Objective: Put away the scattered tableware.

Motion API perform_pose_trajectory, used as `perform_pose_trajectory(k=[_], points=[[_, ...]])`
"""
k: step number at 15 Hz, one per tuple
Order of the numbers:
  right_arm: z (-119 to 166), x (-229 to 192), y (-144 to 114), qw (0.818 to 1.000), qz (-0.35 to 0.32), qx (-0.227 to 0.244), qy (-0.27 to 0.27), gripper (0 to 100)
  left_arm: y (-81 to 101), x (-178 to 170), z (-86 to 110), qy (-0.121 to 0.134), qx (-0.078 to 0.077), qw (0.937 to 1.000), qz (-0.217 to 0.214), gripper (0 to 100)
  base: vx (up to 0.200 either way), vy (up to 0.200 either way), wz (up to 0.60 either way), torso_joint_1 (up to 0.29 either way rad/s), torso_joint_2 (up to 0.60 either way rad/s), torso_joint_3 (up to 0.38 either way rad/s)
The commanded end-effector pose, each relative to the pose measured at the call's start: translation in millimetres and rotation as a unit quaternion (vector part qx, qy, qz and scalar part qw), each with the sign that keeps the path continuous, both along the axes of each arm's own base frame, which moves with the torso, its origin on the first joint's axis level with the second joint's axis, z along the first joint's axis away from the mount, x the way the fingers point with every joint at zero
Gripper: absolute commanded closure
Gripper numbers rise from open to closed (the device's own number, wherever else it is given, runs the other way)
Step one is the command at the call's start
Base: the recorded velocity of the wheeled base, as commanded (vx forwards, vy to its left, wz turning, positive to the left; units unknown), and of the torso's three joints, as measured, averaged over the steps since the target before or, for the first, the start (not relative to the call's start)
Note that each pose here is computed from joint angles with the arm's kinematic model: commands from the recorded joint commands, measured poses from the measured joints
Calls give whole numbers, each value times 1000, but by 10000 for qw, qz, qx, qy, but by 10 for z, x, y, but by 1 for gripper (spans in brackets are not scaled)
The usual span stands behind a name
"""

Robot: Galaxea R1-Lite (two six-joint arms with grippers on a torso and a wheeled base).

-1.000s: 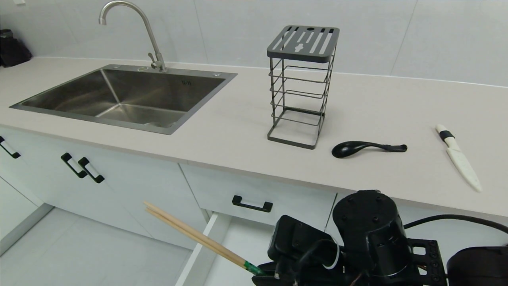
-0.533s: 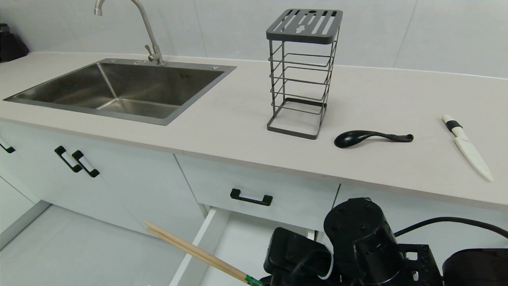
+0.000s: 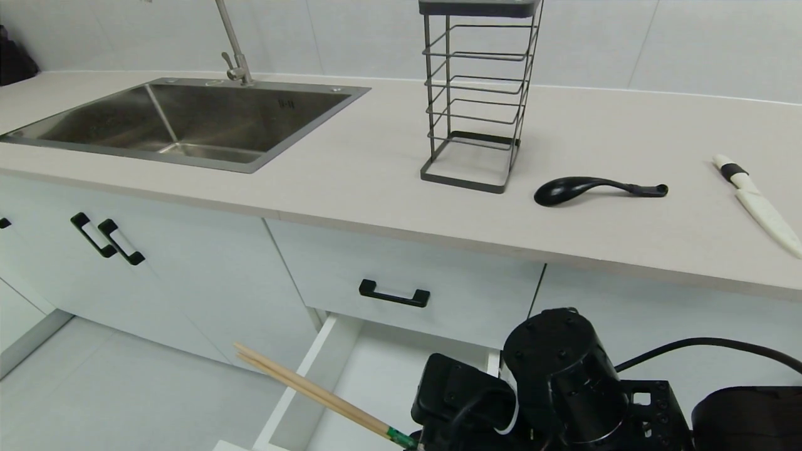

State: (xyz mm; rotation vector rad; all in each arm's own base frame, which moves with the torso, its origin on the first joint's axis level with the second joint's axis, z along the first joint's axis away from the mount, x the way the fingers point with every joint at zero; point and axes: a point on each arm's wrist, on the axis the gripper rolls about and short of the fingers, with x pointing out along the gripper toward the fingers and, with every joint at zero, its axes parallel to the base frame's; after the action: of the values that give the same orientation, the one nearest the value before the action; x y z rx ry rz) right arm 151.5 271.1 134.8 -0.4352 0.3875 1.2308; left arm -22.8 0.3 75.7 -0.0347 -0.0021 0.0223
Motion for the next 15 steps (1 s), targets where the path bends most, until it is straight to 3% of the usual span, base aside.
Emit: perform_pose_trajectory(k=[1,10,13,15], points=[[-4,24,35,10000,-10,3,-2,100,0,0,0,1,-3,10000,3,0,0,0,0,-139,383,256],[72,191,202,9998,-187,-18,-34,100,0,0,1,-7,-3,10000,3,0,0,0,0,-84,289,199],[228,317,235,9991,-338,186,-187,100,0,0,0,1,-3,10000,3,0,0,0,0,-27,110,66],[268,326,199,9993,-363,-13,-93,100,0,0,0,1,-3,10000,3,0,0,0,0,0,0,0]])
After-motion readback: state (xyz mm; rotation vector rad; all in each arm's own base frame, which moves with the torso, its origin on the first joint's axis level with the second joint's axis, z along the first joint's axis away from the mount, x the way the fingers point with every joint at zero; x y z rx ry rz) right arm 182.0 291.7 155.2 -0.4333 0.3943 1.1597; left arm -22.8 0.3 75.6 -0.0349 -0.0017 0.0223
